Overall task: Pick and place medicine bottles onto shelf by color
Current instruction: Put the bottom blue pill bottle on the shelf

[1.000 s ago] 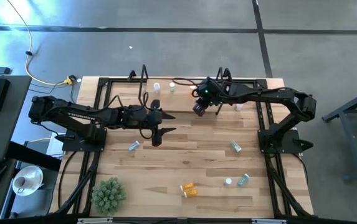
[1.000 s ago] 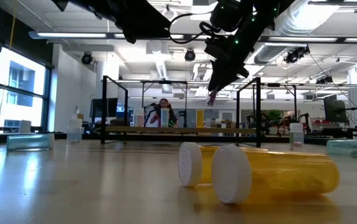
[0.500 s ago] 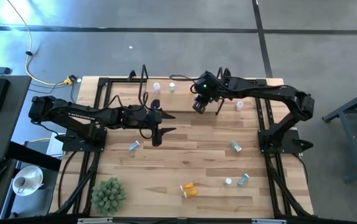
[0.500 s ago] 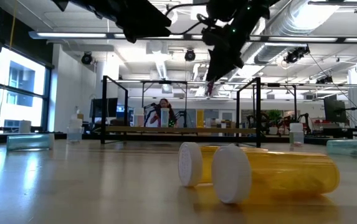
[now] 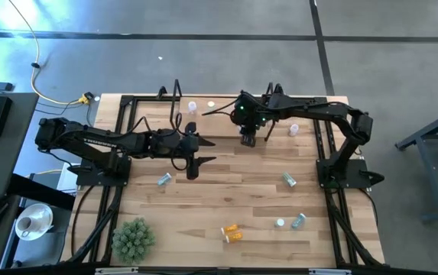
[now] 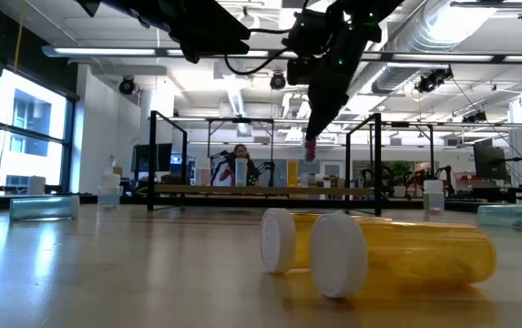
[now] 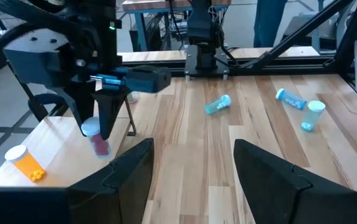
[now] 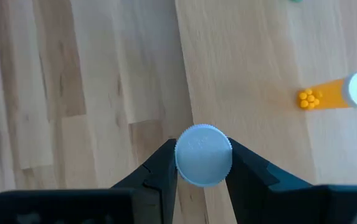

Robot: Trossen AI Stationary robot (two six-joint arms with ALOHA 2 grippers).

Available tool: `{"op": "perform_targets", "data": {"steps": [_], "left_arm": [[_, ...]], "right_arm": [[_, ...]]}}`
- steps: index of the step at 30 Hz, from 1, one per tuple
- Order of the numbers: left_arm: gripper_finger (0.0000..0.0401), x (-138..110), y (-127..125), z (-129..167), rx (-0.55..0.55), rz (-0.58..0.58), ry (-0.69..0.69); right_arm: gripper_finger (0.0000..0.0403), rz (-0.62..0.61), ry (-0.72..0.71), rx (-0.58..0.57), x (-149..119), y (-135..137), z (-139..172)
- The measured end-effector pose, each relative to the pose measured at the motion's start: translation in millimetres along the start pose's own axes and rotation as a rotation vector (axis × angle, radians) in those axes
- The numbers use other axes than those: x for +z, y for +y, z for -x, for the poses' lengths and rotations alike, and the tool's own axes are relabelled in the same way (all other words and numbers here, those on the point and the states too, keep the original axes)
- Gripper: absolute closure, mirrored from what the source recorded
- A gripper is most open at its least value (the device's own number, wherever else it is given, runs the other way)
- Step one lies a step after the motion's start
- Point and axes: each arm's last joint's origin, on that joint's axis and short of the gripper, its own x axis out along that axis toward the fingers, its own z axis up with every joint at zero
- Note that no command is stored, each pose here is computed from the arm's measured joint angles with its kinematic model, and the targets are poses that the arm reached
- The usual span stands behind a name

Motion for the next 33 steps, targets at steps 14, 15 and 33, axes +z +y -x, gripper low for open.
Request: {"op": "perform_targets", "data": {"steps": [14, 15, 33], "left_arm": [[0.0192, 0, 0, 0, -0.001, 0.008, 0.001], [0.0192, 0, 0, 0, -0.001, 0.008, 0.001], [0.0192, -6, 4, 0, 0.013, 0.074, 0.061]], "right_arm": [[0.0304, -0.047, -0.024, 0.001, -10, -12, -14], [0.0304, -0.047, -0.025, 0.001, -10, -12, -14], [0.0304, -0.057, 0.028, -0.004, -14, -23, -41]]}}
